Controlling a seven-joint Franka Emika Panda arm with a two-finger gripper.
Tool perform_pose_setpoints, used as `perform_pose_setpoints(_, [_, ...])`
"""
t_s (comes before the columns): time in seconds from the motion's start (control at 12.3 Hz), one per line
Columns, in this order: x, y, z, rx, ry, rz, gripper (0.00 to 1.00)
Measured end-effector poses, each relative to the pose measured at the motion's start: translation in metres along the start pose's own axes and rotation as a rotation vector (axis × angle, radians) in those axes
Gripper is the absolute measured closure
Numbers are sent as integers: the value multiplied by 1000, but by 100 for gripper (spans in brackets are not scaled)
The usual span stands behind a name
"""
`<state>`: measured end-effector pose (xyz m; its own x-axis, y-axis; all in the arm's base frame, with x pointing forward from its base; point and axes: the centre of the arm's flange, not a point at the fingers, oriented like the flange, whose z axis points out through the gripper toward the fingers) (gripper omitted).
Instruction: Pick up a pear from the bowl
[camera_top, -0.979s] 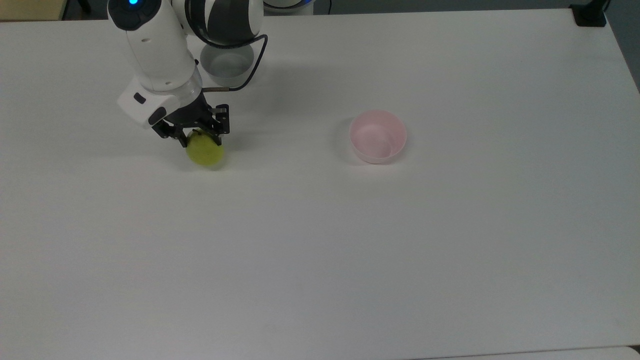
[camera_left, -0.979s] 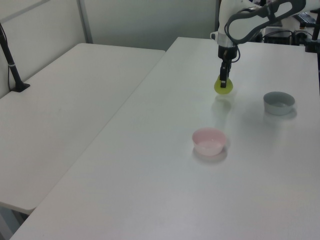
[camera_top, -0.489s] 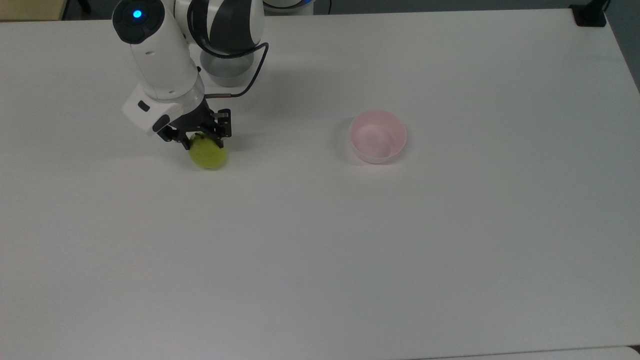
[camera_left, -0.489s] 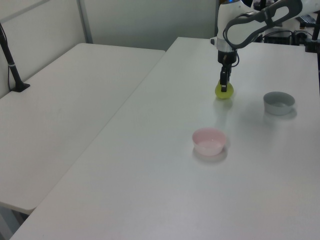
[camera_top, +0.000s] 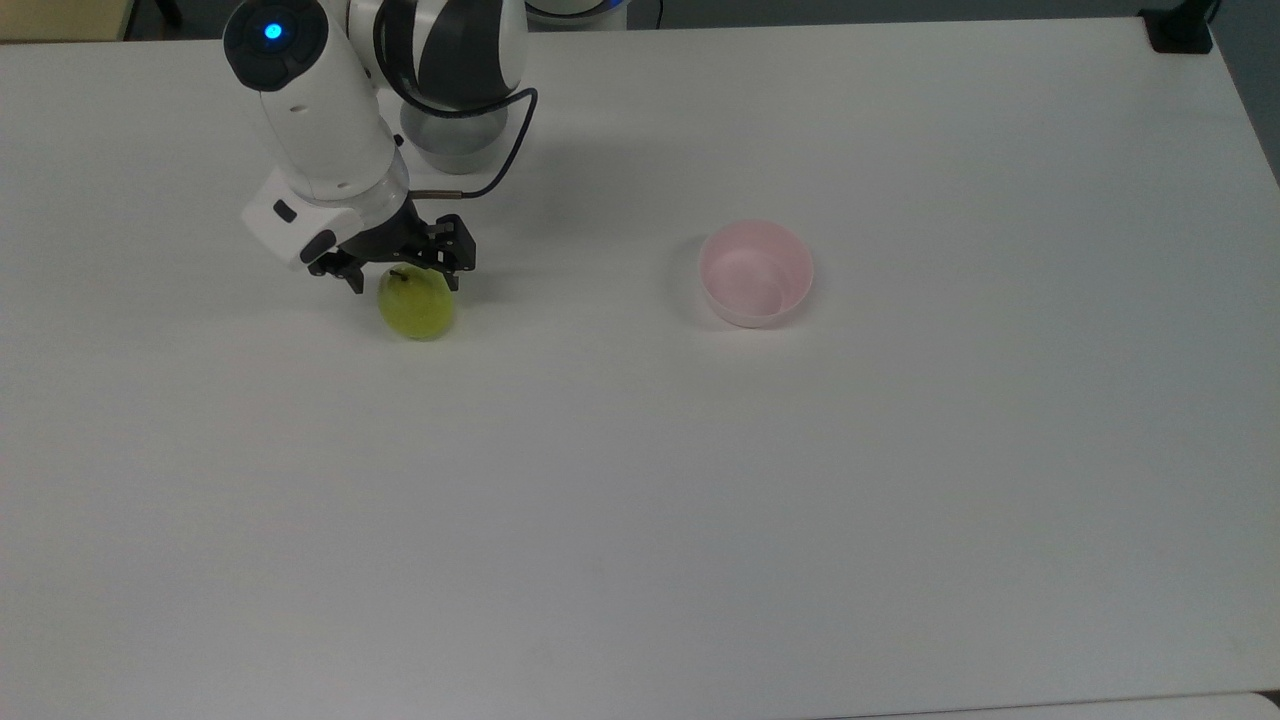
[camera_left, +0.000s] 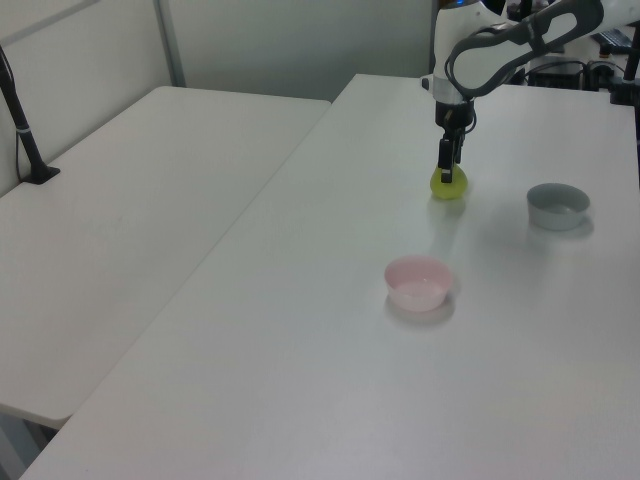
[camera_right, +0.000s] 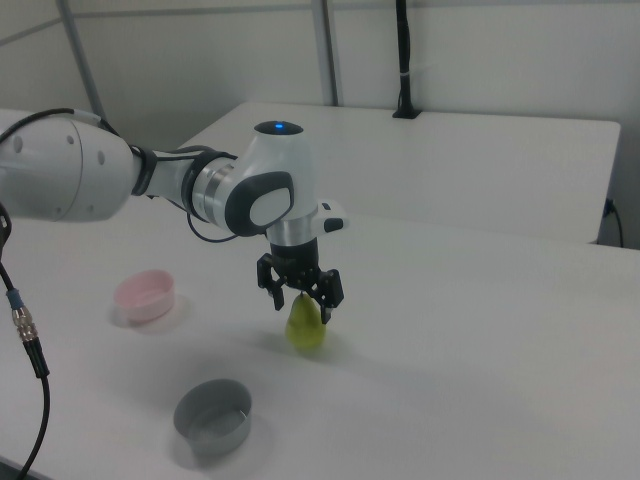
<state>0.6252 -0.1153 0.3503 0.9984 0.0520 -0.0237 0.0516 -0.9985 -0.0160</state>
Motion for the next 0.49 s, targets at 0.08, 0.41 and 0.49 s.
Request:
perform_pose_setpoints(0.08, [0,-1,-9,2,0,25,0])
perform_pose_setpoints(0.41, [-11,-12,-76,15,-17,23,0])
perform_pose_setpoints(0.49, [-17,-17,-100,12,-18,13,0])
